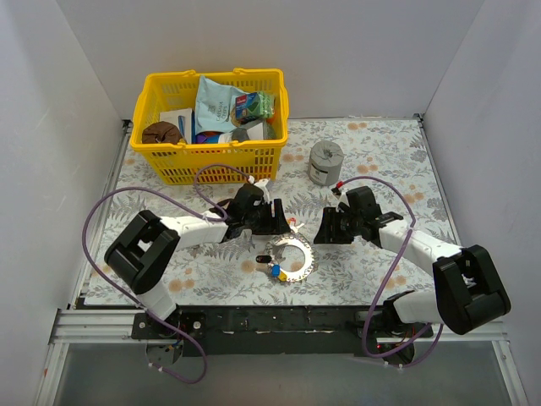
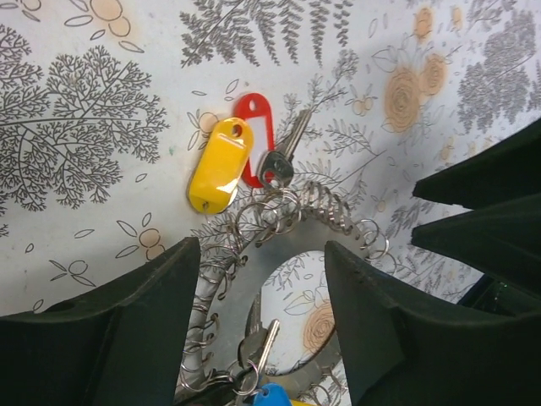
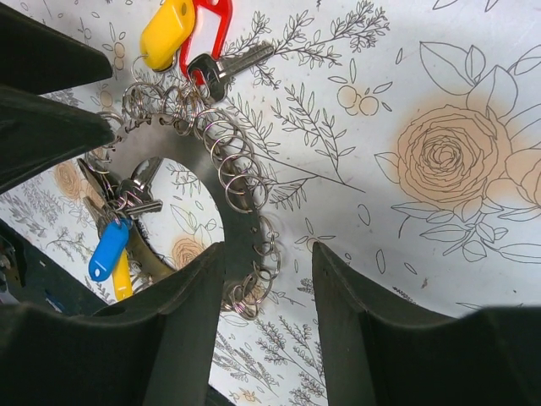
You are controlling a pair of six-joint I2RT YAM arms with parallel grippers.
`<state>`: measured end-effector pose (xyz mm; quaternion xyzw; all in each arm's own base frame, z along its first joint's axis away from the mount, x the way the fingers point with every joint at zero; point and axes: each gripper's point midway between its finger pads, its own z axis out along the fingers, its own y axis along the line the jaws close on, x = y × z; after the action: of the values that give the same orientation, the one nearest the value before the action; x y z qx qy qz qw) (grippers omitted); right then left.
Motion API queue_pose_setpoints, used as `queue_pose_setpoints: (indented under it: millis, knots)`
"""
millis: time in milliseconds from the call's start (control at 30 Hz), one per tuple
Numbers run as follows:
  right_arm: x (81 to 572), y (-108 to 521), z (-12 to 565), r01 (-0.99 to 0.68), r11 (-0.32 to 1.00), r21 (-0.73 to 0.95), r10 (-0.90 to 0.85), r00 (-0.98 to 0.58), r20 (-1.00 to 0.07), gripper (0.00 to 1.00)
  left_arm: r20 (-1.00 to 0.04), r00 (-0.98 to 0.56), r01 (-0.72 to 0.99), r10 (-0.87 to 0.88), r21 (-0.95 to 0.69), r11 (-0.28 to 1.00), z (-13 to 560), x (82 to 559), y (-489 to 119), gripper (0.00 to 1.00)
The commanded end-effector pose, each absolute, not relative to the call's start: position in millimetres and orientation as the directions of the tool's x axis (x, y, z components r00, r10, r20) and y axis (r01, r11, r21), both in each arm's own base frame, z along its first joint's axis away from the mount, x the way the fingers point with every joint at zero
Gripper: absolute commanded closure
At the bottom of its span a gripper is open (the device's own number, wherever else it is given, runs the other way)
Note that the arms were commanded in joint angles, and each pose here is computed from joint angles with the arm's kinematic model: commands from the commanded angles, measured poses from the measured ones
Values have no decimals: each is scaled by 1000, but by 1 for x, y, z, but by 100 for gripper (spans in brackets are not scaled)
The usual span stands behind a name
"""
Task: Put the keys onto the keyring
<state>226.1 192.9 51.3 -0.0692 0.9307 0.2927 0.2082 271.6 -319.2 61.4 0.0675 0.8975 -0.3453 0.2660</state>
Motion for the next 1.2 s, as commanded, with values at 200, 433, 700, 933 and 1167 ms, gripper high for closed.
queue_pose_setpoints:
  millis: [200, 433, 700, 933, 1167]
  knots:
    - [235, 195, 55, -291, 821, 491, -34, -884, -466, 47, -521, -853, 297, -34, -538, 789, 56, 282, -322, 50]
    - [235, 194, 54, -294, 823, 485, -41, -884, -466, 47, -518, -855, 302, -24, -537, 788, 53, 283, -324, 55]
    - [234, 192, 52, -294, 829, 475, -46, -883, -467, 47, -507, -862, 303, 10, -499, 812, 46, 281, -317, 63]
    - [233, 192, 50, -299, 826, 477, -51, -884, -465, 47, -522, -853, 297, 6, -477, 827, 49, 280, -309, 62]
    - [233, 192, 47, -302, 828, 473, -58, -884, -463, 47, -508, -861, 313, 11, -514, 799, 49, 280, -321, 64]
